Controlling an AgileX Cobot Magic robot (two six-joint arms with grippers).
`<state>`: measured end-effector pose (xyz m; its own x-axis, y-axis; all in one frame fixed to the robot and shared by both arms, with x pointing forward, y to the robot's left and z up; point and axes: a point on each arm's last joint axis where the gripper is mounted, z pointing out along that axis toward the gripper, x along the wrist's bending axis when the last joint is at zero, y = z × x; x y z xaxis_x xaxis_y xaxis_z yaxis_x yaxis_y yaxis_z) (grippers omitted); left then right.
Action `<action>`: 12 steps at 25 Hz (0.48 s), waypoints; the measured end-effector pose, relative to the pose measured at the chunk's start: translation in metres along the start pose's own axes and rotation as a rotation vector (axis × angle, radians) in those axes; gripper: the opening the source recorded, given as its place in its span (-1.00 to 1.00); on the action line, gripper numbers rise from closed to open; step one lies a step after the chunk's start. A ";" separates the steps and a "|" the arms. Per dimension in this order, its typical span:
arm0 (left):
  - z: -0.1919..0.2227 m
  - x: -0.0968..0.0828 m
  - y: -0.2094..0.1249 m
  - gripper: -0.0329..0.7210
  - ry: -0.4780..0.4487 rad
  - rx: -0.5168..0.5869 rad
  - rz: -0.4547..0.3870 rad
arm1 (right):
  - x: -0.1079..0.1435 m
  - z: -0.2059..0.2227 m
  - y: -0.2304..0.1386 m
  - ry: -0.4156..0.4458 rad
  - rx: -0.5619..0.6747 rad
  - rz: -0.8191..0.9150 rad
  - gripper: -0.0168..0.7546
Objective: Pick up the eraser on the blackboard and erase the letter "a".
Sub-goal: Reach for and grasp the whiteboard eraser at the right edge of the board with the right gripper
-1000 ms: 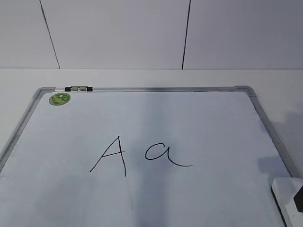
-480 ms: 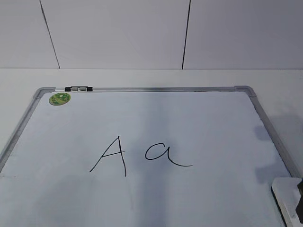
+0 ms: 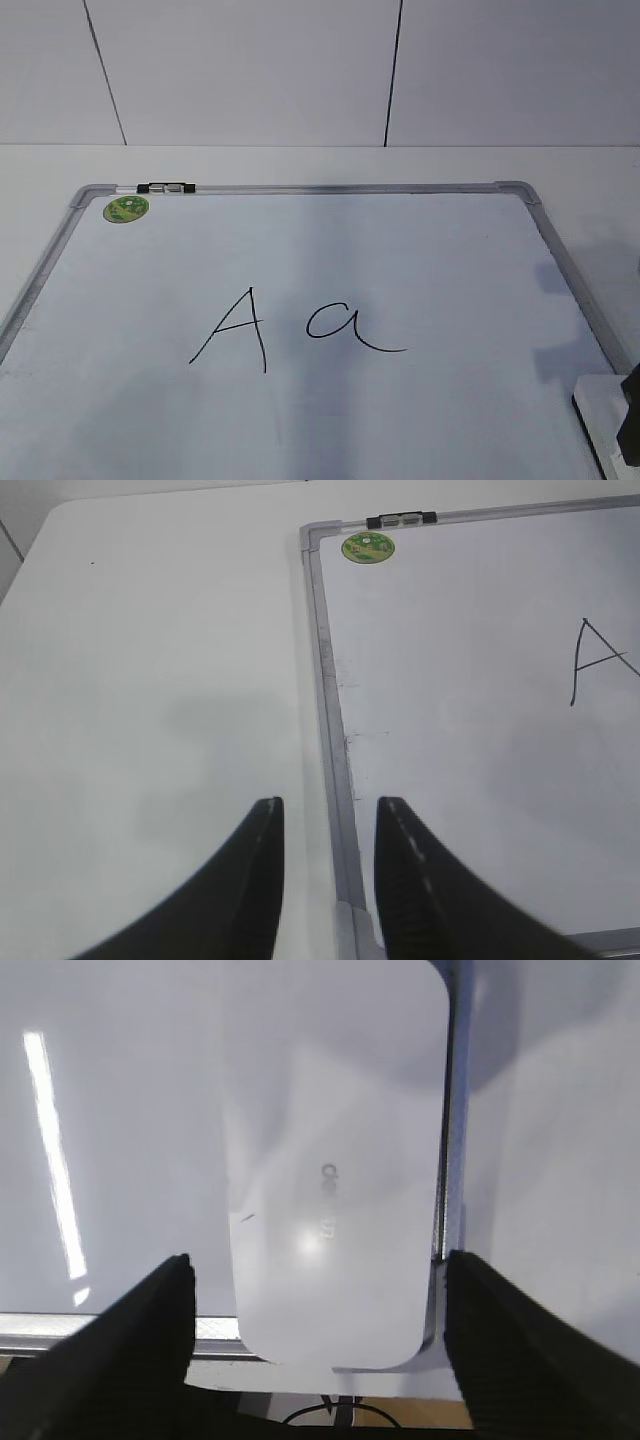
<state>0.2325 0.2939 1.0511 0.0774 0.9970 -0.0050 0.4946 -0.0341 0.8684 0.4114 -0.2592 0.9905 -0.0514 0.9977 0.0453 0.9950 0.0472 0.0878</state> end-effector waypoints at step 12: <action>0.000 0.000 0.000 -0.29 0.000 0.000 0.000 | 0.007 0.000 0.000 -0.068 -0.033 -0.021 0.58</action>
<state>0.2325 0.2939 1.0511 0.0774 0.9970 -0.0050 0.4946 -0.0341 0.8684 0.4113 -0.2523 0.9906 -0.0657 0.9975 -0.0243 0.9904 0.0681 0.1207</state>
